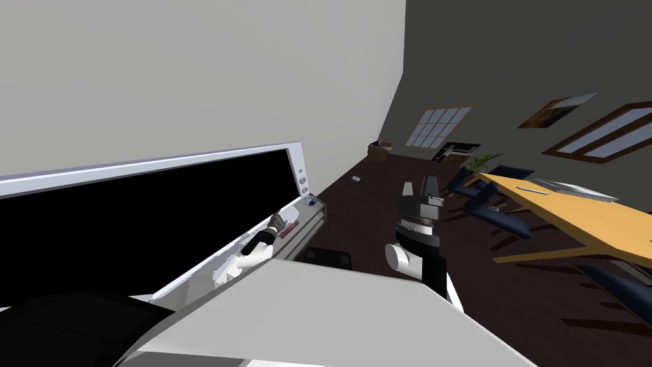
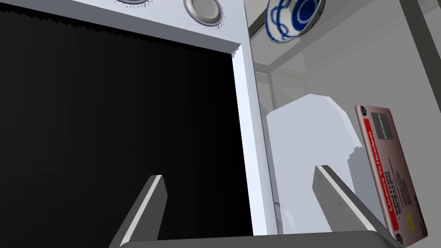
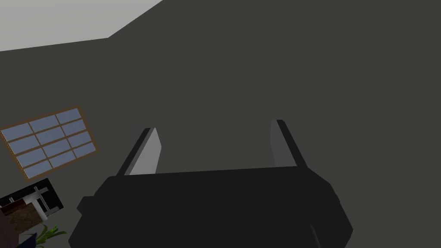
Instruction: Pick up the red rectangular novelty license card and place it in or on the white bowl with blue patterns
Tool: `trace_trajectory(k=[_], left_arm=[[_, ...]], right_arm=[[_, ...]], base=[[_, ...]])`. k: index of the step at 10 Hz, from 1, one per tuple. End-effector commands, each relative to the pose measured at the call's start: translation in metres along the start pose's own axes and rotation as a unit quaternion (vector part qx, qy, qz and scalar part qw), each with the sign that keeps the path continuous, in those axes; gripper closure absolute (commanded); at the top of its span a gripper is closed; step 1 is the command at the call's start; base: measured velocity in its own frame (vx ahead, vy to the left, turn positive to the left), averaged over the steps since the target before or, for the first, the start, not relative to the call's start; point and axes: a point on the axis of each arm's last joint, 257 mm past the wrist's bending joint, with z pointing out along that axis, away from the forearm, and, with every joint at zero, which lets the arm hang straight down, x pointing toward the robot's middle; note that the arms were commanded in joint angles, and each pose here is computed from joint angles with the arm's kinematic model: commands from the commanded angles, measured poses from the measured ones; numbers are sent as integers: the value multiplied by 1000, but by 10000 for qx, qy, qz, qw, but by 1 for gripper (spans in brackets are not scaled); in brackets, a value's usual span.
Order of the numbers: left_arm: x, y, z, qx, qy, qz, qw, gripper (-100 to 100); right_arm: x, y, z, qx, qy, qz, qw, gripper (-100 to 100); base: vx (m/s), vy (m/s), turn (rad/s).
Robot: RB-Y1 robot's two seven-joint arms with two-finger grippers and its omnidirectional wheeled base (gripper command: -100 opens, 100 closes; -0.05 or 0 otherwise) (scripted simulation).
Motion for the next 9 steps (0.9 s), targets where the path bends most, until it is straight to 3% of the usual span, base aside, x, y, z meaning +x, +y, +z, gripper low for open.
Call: trace_trajectory(k=[1, 2, 3, 4, 6, 7, 8, 9], left_arm=[[-21, 26, 1, -394, -218, -286, 9986, -100], [-22, 29, 0, -449, -238, -286, 9983, -100], [-37, 50, -2, -766, -414, -529, 9948, -100], [-40, 54, -3, -806, -444, -533, 9943, -100], [-71, 97, -12, -1397, -825, -1020, 9815, -100], [-73, 101, -14, -1465, -863, -1023, 9801, -100], [-88, 123, -21, -1762, -1070, -1264, 9703, -100], [-88, 123, -21, -1762, -1070, -1264, 9703, -100]], right_arm=[[0, 0, 0, 0, 0, 0, 10000, 0], [0, 0, 0, 0, 0, 0, 10000, 0], [0, 0, 0, 0, 0, 0, 10000, 0], [0, 0, 0, 0, 0, 0, 10000, 0], [0, 0, 0, 0, 0, 0, 10000, 0], [0, 0, 0, 0, 0, 0, 10000, 0], [0, 0, 0, 0, 0, -1, 10000, 0], [0, 0, 0, 0, 0, 0, 10000, 0]], base=[[40, -13, -158], [33, -10, -71], [38, -12, -160], [36, -6, -82], [57, -7, -224], [56, 4, -62], [52, 9, -107], [40, 10, -83]])
